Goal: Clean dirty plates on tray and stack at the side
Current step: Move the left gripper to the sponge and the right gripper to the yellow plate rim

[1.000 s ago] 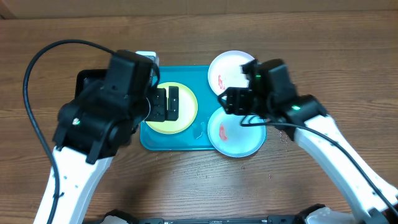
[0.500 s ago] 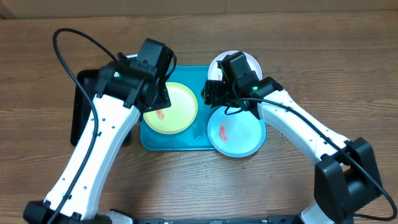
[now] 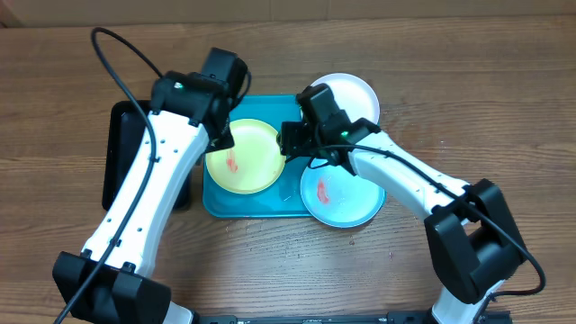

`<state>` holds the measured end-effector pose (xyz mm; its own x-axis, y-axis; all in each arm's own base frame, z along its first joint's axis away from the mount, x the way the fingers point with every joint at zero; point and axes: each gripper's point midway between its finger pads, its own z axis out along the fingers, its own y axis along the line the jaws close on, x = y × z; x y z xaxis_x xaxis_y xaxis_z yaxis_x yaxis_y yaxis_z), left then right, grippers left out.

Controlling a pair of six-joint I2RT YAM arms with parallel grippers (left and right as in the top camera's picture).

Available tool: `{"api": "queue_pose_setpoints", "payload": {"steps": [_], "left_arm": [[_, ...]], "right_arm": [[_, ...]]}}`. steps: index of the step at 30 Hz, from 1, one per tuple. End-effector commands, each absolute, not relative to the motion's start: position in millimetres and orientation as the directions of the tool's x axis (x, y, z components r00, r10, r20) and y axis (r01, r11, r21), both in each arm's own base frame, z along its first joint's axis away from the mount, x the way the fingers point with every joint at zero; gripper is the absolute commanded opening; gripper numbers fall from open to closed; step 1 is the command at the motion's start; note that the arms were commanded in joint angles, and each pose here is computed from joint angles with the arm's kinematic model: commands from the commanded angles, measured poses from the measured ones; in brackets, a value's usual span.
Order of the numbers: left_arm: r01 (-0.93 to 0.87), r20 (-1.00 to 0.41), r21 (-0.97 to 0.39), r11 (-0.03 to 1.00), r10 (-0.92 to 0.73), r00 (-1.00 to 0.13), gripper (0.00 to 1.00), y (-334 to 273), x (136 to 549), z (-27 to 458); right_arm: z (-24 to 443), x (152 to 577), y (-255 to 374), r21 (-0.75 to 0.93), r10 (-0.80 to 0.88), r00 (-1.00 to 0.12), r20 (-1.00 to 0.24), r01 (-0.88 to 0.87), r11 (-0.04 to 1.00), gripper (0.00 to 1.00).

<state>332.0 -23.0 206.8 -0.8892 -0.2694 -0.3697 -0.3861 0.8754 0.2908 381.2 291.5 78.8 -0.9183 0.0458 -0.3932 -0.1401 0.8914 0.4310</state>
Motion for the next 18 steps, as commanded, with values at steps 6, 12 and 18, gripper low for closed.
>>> {"api": "queue_pose_setpoints", "payload": {"steps": [6, 12, 18], "left_arm": [[-0.217, -0.279, 0.299, 0.929, -0.132, -0.951, 0.78, 4.4, 353.0, 191.6], [-0.155, -0.198, 0.206, 0.966, -0.114, -0.974, 0.74, 17.0, 365.3, 165.7], [-0.166, -0.087, 0.175, 0.971, -0.153, -0.984, 0.72, 16.4, 360.2, 136.7]], "right_arm": [[59.4, 388.6, 295.5, 0.401, 0.04, -0.922, -0.386, -0.129, 0.907, 0.62], [58.4, 389.0, 295.9, 0.399, 0.033, -0.921, -0.388, -0.136, 0.907, 0.63], [58.2, 389.1, 295.8, 0.398, 0.033, -0.921, -0.389, -0.136, 0.907, 0.66]]}}
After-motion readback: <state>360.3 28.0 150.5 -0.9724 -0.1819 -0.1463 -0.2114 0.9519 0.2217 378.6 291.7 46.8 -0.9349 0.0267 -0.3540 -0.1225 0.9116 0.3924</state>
